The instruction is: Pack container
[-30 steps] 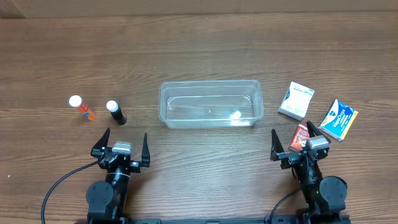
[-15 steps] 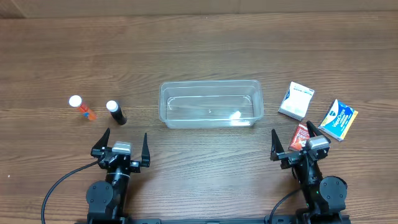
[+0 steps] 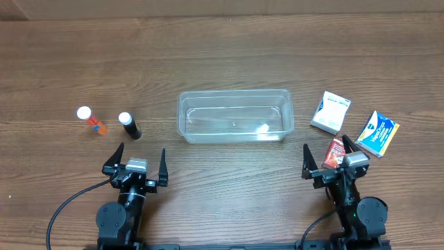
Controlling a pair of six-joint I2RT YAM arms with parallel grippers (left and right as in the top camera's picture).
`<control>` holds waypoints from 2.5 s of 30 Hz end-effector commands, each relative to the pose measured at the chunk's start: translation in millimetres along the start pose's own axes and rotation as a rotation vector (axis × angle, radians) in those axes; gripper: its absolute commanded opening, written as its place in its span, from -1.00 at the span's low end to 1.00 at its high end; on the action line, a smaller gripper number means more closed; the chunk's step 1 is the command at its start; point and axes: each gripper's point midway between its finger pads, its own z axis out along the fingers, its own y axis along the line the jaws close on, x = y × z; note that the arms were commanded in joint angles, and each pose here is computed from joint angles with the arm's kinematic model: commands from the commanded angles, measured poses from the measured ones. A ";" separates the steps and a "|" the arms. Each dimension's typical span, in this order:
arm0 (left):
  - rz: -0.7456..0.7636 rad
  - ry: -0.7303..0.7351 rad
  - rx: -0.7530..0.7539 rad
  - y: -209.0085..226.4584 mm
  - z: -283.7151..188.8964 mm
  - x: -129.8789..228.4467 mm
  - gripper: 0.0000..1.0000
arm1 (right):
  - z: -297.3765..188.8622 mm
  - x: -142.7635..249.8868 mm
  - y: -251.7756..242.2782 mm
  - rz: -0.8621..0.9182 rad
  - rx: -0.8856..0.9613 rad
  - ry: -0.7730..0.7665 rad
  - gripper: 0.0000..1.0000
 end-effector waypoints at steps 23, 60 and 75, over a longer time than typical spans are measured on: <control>-0.221 0.598 0.052 7.2 36.2 -89.5 1.00 | 61.4 -56.9 -8.0 0.208 0.089 0.502 1.00; -0.443 1.238 -0.310 75.5 115.5 69.4 0.36 | 54.2 -12.5 -8.5 0.241 0.137 0.934 1.00; -0.443 1.238 -0.309 75.4 115.6 68.9 -0.55 | 54.2 -12.5 -8.5 0.241 0.137 0.934 1.00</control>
